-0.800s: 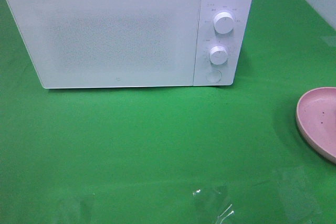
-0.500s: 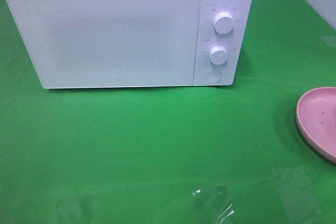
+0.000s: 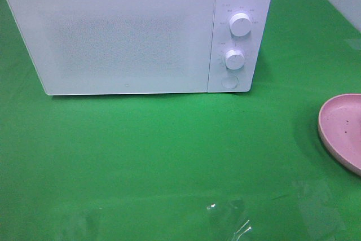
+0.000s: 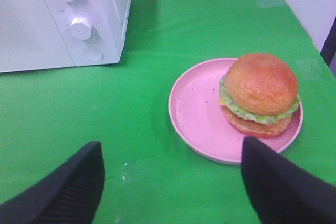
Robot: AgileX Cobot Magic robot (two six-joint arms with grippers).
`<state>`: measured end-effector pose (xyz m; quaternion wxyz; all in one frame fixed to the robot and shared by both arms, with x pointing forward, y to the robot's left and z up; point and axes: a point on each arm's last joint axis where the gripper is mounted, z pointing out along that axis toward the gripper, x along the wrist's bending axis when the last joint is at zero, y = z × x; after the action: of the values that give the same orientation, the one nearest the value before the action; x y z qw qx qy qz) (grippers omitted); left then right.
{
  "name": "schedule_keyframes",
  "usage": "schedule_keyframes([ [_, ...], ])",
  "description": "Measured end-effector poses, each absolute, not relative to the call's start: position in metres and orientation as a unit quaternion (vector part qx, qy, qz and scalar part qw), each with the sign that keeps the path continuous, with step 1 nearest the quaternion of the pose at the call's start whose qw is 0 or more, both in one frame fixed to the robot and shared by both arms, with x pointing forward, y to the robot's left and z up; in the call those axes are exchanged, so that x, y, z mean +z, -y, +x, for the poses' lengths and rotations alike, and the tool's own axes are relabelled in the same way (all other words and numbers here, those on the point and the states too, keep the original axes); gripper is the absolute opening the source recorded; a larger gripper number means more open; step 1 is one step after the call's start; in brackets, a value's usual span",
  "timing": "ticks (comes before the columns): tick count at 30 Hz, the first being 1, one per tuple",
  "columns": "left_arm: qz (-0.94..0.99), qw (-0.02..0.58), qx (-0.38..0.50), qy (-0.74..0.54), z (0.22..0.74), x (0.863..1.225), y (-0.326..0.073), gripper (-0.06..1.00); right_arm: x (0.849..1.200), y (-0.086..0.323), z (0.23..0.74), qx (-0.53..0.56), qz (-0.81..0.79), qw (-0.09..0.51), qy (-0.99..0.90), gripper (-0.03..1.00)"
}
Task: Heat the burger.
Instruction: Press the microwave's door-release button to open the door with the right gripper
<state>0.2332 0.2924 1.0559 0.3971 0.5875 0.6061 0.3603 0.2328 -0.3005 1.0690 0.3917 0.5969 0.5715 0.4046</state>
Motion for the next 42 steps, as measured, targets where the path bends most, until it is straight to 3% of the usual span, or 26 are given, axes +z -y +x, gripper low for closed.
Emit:
schedule_keyframes([
  [19, 0.588, 0.397, 0.360, -0.606, 0.233, 1.056, -0.292, 0.99, 1.094, 0.299, 0.297, 0.405, 0.596, 0.390, -0.573, 0.71],
  [42, 0.588, 0.397, 0.360, -0.606, 0.233, 1.056, -0.292, 0.99, 1.082, 0.297, 0.387, 0.393, 0.602, 0.376, -0.584, 0.71],
])
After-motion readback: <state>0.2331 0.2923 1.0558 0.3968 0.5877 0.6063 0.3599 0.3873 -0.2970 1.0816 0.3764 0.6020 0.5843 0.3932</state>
